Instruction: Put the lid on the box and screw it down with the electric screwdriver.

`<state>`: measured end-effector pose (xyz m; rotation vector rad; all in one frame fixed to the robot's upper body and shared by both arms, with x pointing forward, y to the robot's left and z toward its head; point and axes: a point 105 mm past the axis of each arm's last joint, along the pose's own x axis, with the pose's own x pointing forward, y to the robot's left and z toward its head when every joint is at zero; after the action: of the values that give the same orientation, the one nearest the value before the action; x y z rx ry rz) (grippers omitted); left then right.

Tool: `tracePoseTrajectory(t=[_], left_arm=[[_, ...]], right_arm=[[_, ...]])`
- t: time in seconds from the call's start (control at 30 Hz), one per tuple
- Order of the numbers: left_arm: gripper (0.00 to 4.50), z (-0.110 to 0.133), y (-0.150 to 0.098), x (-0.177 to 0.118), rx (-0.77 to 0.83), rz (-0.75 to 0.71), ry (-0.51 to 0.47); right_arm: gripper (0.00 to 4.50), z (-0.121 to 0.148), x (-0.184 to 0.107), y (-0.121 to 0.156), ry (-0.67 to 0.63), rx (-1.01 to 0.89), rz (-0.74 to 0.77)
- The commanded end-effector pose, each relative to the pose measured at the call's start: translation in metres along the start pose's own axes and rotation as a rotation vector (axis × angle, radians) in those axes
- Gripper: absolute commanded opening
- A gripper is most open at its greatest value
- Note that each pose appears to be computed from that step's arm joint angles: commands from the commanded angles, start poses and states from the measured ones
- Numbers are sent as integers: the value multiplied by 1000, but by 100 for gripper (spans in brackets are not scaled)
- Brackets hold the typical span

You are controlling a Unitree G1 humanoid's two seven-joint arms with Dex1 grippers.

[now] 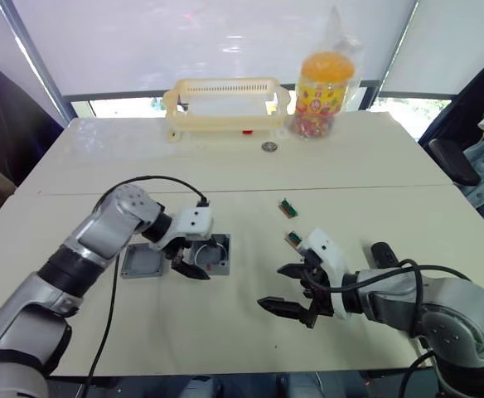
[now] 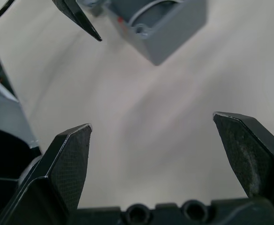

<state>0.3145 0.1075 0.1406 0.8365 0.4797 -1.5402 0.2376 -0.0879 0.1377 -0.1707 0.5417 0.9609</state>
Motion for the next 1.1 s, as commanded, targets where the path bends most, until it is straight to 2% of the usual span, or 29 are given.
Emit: tracePoseTrajectory(t=[0.03, 0.13, 0.17, 0.47, 0.83, 1.1], left_arm=[[161, 2, 0, -2, 51, -3, 28], [11, -2, -6, 4, 52, -27, 42], [5, -2, -7, 4, 48, -30, 42], [5, -3, -6, 0, 55, -32, 40], [5, 19, 3, 4, 228, -143, -50], [5, 26, -4, 20, 402, -220, -54]], right_arm=[[450, 8, -6, -7, -46, -22, -46], [450, 8, -7, -12, -55, -15, -73], [450, 8, -7, -13, -56, -15, -78], [450, 7, -13, -17, -49, -26, -83], [450, 7, -32, -15, -40, -79, -35], [450, 5, -32, -12, -48, -72, -48]])
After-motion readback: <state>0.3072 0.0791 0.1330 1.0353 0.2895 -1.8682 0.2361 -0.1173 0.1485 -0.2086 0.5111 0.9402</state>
